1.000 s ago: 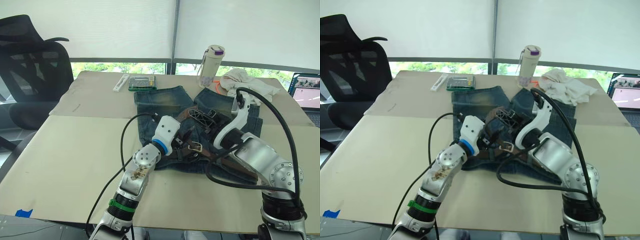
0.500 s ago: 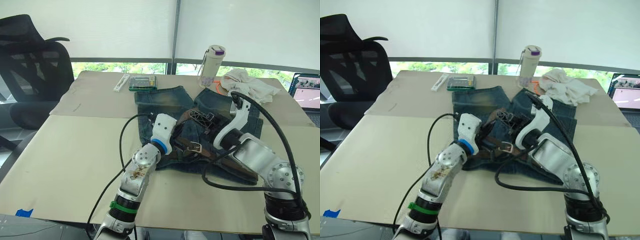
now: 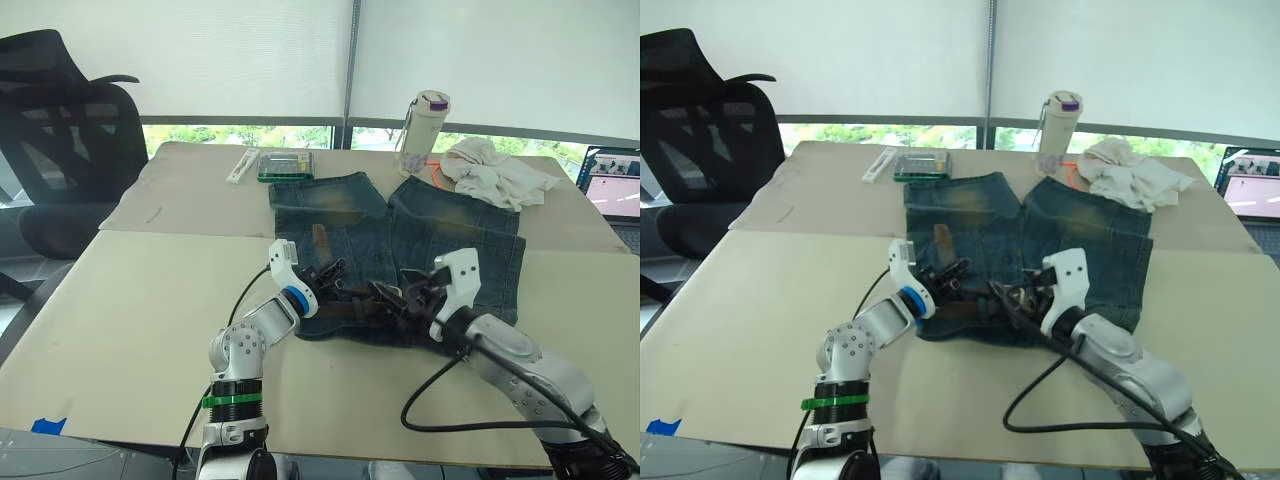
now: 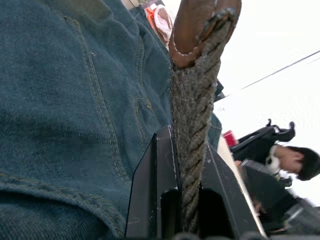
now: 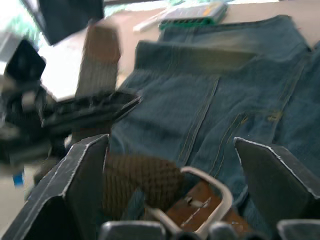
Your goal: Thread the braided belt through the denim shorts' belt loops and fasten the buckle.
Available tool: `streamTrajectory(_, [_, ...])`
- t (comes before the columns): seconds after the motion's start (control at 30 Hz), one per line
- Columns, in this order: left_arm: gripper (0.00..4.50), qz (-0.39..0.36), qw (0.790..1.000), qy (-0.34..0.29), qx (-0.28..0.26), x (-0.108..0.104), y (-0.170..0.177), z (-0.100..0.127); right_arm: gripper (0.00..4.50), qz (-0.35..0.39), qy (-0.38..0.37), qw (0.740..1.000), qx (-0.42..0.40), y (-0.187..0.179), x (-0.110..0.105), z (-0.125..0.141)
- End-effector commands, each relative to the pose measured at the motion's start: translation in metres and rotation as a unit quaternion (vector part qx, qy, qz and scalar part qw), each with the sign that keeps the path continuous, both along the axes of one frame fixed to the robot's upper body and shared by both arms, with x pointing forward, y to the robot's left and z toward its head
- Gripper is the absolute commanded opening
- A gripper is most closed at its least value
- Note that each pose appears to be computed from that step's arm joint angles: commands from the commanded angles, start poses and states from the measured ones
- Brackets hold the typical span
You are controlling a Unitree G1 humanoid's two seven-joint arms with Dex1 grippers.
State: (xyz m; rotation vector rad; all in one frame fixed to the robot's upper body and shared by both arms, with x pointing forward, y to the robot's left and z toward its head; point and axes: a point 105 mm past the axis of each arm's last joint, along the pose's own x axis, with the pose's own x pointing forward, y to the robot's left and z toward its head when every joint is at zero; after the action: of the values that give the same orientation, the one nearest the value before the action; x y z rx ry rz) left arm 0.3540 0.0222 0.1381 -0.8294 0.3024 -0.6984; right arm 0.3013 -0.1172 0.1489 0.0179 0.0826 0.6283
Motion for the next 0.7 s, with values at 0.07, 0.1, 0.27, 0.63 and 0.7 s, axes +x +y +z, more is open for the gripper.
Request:
streamTrajectory(0.07, [0.00, 0.018, 0.998, -0.064, 0.016, 0.006, -0.006, 0.024, 4.46, 0.004, -0.018, 0.999, -0.043, -0.008, 0.000, -0.016])
streamTrajectory(0.1, [0.00, 0.030, 0.997, -0.072, 0.013, 0.007, -0.003, 0.029, 4.46, 0.002, -0.016, 0.998, -0.055, -0.013, 0.000, -0.022])
streamTrajectory(0.27, [0.00, 0.064, 0.994, -0.092, 0.017, 0.004, 0.010, 0.034, 4.46, -0.032, 0.020, 0.997, -0.065, -0.038, 0.001, -0.050])
streamTrajectory(0.63, [0.00, 0.069, 0.994, -0.084, 0.025, 0.002, 0.030, 0.028, 4.46, 0.002, 0.006, 0.999, -0.053, -0.053, -0.012, -0.045])
streamTrajectory(0.7, [0.00, 0.060, 0.994, -0.086, 0.018, -0.002, 0.025, 0.030, 4.46, 0.019, 0.009, 1.000, -0.017, -0.055, -0.017, -0.033])
